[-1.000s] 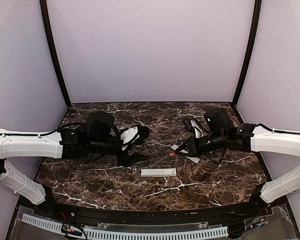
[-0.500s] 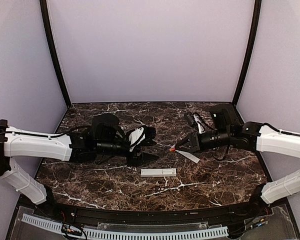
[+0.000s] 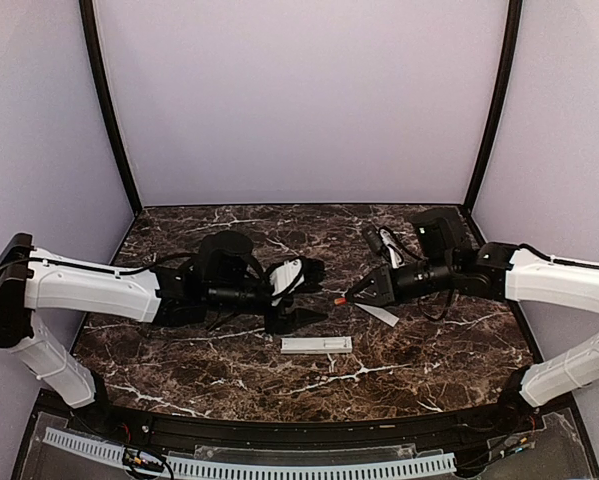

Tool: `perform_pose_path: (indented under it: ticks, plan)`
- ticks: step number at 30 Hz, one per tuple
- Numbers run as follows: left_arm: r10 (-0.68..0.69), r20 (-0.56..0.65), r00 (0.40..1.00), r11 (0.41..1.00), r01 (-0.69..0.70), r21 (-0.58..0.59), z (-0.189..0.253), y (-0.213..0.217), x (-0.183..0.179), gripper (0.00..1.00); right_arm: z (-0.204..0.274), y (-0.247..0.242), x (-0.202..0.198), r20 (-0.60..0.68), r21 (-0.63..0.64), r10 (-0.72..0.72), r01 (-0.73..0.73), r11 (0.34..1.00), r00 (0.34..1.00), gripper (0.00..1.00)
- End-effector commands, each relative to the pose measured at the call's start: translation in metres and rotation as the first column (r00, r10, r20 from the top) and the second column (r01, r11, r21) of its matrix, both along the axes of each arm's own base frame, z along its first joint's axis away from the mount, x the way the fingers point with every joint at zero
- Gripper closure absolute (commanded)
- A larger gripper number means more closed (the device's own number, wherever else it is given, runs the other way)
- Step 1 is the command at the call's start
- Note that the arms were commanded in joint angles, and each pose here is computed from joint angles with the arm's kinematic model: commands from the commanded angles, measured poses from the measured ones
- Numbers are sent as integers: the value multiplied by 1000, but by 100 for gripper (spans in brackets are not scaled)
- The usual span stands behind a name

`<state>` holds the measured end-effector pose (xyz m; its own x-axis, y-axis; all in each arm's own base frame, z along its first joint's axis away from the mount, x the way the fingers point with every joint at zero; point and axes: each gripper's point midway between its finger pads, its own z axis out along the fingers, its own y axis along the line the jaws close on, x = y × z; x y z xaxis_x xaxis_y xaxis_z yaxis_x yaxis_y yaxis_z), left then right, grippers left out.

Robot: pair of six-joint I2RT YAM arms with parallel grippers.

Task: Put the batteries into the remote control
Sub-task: Pass from the right arm to the left

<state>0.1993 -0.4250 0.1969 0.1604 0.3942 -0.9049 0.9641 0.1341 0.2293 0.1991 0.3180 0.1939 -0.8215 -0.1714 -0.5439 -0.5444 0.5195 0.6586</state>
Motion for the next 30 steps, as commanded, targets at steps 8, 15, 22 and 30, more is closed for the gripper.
perform_pose_path:
  ticks: [8,15,22,30]
  plan:
    - [-15,80,997,1000,15,0,-13,-2,1,44,6,9,4,7,36,26,-26,999,1000,100]
    - [-4,97,995,1000,2,25,-28,-19,15,59,-4,17,6,-17,42,59,-58,997,998,100]
    - [-7,119,993,1000,8,0,-32,-19,15,67,-10,21,14,-19,34,56,-56,998,998,100]
    - [-18,142,990,999,14,29,-42,-19,16,72,-17,25,20,-35,33,57,-56,998,998,100]
